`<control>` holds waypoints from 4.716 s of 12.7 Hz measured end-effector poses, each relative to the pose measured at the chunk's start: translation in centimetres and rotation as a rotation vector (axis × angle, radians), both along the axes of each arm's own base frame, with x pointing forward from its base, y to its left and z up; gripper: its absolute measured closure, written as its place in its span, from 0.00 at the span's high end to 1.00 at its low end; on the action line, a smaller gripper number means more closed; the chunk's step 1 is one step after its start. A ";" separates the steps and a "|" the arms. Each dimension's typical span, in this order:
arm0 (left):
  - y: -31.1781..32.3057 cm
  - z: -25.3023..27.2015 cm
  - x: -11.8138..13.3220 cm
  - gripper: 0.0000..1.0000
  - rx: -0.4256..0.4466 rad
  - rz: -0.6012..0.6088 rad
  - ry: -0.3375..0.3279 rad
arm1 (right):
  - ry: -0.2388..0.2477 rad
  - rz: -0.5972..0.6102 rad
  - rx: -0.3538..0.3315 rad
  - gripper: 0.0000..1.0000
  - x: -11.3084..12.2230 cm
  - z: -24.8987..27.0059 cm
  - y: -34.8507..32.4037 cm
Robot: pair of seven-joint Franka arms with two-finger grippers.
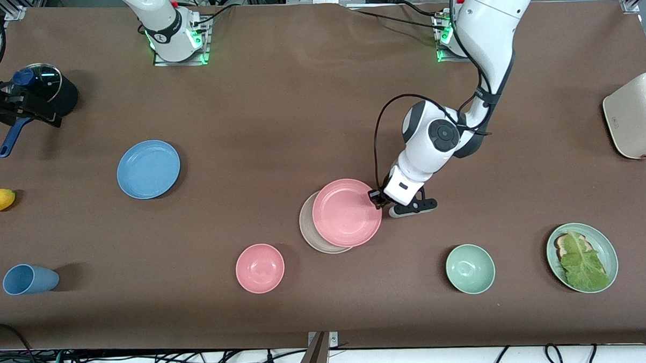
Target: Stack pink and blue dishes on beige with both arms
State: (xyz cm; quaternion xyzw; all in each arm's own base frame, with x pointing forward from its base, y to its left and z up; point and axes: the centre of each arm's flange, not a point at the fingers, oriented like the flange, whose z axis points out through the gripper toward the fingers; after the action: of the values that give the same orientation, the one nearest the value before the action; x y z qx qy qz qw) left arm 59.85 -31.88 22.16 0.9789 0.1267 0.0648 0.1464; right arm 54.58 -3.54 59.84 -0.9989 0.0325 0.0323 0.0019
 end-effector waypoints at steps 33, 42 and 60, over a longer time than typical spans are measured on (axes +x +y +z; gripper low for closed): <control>16.2 5.9 7.9 1.00 0.126 -0.272 0.002 | 0.203 -0.128 0.113 1.00 2.1 -27.4 -9.0; 31.7 8.7 8.6 1.00 0.142 -0.453 0.020 | 0.200 -0.117 0.438 0.94 -1.1 -42.9 -15.9; 34.1 27.9 4.7 1.00 0.089 -0.410 0.182 | 0.233 0.123 0.511 0.05 8.6 -33.0 -2.7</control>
State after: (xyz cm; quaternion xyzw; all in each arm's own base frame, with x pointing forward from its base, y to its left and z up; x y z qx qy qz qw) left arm 64.57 2.24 50.01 0.9915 -0.0651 -0.0493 0.1014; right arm 63.18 -6.24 26.84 -0.9558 -0.0372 0.1539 0.2478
